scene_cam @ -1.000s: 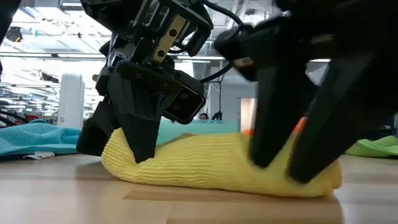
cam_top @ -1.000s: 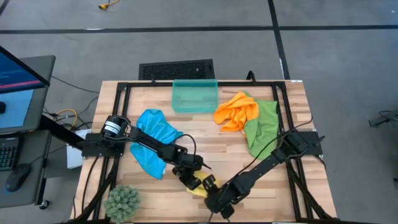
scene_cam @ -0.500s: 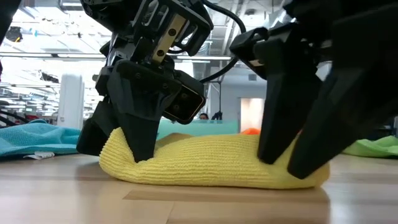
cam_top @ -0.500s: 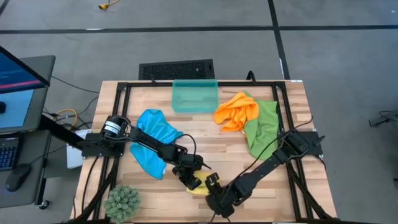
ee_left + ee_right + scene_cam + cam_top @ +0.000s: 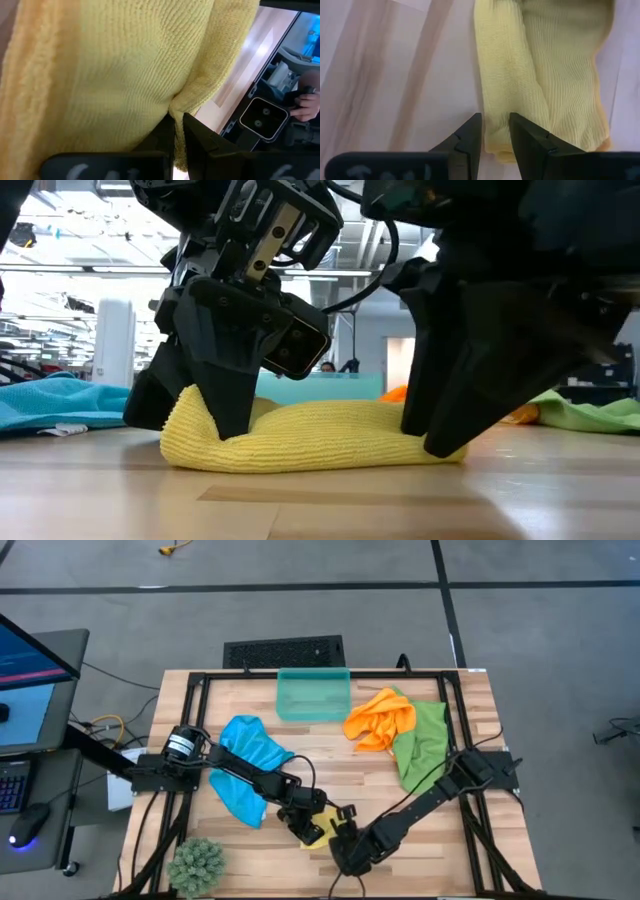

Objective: Roll microfiber towels into tight, uniform cylinder then place into a basket
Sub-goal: Roll the yellow microfiber towel

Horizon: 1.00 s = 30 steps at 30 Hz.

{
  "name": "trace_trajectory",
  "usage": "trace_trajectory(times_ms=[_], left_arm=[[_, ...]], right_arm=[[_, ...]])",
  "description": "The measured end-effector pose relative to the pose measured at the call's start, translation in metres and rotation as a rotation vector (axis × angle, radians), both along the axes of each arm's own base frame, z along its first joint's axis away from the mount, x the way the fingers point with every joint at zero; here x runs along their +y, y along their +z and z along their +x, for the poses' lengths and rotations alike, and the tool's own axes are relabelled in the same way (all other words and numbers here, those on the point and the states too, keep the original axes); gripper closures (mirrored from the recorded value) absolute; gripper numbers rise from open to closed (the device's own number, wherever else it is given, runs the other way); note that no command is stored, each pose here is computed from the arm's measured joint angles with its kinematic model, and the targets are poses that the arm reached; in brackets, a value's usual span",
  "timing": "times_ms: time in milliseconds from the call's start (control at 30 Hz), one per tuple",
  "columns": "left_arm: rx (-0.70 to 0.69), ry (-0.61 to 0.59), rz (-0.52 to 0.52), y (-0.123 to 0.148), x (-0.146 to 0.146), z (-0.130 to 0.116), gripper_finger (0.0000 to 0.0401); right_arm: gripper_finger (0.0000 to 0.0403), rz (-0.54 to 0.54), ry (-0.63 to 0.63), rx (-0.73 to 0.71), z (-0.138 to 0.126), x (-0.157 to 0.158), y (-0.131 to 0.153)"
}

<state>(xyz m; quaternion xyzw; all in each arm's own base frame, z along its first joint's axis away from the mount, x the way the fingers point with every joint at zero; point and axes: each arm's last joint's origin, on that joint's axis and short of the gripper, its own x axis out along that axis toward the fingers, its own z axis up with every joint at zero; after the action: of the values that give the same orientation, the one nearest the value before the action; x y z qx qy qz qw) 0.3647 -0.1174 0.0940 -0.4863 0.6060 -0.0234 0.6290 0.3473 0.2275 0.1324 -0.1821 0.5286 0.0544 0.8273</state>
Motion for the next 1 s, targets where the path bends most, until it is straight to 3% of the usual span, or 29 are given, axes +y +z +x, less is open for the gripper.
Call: trace_trajectory(times_ms=[333,567,833,1000], left_arm=[[-0.005,-0.011,0.003,0.000,0.000,0.000,0.0391],[-0.014,-0.033,0.005,0.000,-0.001,-0.001,0.0391],[-0.015,-0.051,0.010,-0.001,-0.001,-0.002,0.0391],[-0.018,-0.063,0.012,-0.001,-0.001,-0.002,0.0391]], right_arm=[[0.0274,0.126,0.074,0.079,0.006,-0.006,0.000],[0.0226,0.167,0.065,0.075,0.010,-0.008,0.000],[0.0203,0.136,0.055,0.126,0.004,-0.005,0.017],[0.0219,0.052,0.079,0.021,-0.007,0.004,0.044]])
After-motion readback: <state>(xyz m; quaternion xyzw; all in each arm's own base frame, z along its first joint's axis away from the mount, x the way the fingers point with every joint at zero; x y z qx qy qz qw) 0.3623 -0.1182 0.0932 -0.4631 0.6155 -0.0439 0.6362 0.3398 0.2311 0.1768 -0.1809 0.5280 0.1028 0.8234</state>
